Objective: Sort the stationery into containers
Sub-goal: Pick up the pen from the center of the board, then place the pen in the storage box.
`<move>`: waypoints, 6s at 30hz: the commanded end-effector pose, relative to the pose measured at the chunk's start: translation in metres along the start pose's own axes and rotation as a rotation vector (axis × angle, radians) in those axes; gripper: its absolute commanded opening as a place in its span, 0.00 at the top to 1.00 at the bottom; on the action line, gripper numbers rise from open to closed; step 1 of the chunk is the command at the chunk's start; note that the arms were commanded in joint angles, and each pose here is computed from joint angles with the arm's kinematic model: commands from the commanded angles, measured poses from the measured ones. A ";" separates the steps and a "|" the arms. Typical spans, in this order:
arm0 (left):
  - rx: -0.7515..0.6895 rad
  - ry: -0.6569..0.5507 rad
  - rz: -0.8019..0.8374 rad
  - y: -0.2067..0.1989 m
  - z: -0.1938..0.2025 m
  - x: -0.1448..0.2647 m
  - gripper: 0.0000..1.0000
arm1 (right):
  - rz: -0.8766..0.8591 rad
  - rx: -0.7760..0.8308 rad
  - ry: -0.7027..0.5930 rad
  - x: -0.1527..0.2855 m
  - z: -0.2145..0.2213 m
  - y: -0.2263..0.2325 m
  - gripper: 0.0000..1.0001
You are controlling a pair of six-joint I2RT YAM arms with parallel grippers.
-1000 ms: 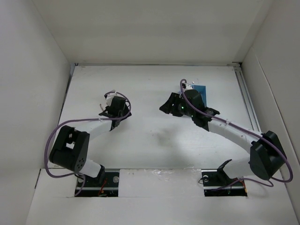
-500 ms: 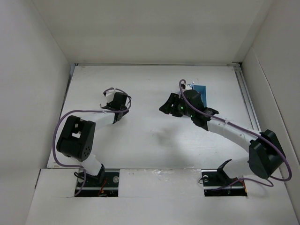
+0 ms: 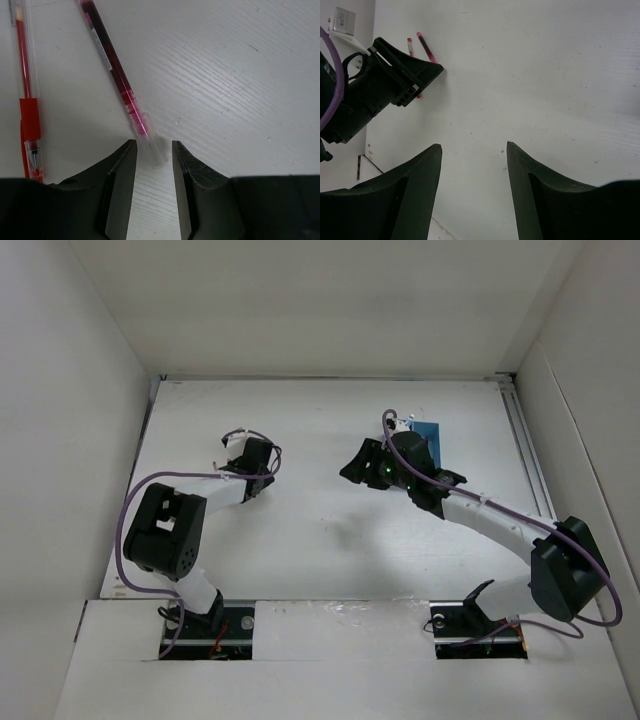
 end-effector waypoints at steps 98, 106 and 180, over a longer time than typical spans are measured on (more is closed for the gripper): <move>-0.464 0.069 1.494 -0.146 0.071 0.186 1.00 | 0.086 -0.023 -0.112 -0.018 -0.032 -0.023 0.73; -0.483 0.030 1.541 -0.145 0.070 0.192 0.77 | 0.088 -0.027 -0.120 -0.015 -0.034 -0.025 1.00; -0.091 -0.387 0.692 -0.057 -0.018 0.157 0.42 | 0.826 -0.098 -0.776 0.030 -0.209 -0.110 0.28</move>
Point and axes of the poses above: each gripper's point midway between its finger pads, its own x axis back along the fingers, its own y axis along the line the jaws close on, z = x × y, the point moved 4 cm from there along x, back along the fingers, and after that the axes turned 9 degrees about -x, right-handed, at the moved point
